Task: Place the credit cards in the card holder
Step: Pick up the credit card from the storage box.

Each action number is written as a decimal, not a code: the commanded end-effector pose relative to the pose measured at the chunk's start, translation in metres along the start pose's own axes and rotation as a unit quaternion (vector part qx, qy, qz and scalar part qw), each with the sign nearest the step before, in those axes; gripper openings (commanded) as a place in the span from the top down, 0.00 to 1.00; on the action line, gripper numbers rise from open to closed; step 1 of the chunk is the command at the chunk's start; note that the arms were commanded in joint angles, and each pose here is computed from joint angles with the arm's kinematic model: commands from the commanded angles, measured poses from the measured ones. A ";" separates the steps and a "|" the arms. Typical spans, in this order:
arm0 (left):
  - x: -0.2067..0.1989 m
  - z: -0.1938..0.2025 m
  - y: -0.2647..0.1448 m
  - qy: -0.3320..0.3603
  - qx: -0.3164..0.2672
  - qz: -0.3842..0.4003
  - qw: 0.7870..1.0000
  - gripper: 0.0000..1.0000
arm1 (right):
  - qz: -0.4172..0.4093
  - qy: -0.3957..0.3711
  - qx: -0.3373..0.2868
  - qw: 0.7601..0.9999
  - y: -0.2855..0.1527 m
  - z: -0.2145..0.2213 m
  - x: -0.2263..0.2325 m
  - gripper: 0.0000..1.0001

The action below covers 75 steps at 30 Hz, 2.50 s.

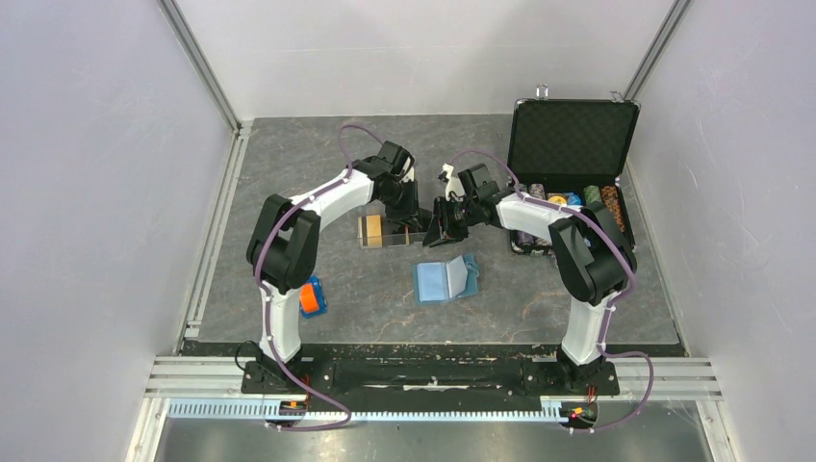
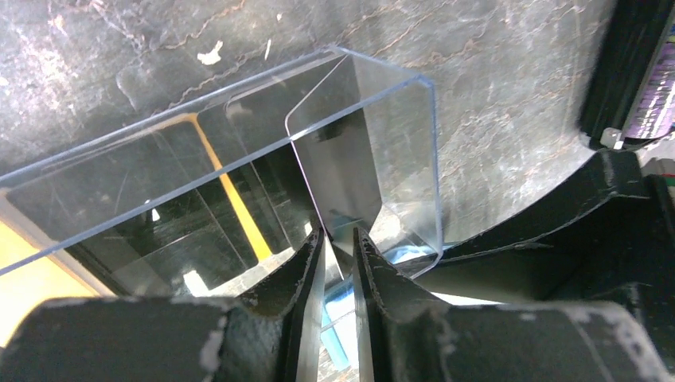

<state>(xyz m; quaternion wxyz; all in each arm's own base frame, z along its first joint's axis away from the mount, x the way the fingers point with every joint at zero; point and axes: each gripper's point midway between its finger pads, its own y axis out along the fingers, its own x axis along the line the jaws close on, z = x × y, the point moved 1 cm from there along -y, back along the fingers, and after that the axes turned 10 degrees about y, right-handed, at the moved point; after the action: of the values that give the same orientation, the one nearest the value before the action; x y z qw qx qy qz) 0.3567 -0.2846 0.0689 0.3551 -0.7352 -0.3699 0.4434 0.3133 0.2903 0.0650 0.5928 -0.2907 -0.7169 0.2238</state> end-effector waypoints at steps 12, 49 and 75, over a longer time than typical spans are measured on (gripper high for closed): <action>-0.008 -0.012 0.002 -0.023 -0.022 0.030 0.999 0.89 | -0.023 -0.045 -0.046 0.998 -0.028 -0.022 0.035 0.69; -0.116 0.016 -0.190 -0.007 -0.190 0.382 0.905 0.98 | -0.318 -0.044 -0.154 0.934 -0.162 -0.009 0.107 0.36; -0.046 0.067 -0.122 -0.131 -0.100 0.188 0.968 0.58 | -0.147 -0.040 -0.099 0.983 -0.101 0.012 0.048 1.00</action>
<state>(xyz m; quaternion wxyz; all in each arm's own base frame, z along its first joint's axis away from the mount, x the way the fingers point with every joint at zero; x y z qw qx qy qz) 0.2617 -0.2737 0.2040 0.0701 -0.7996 -0.2451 0.5438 0.2850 0.2637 0.2034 0.5719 -0.1758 -0.8012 0.0046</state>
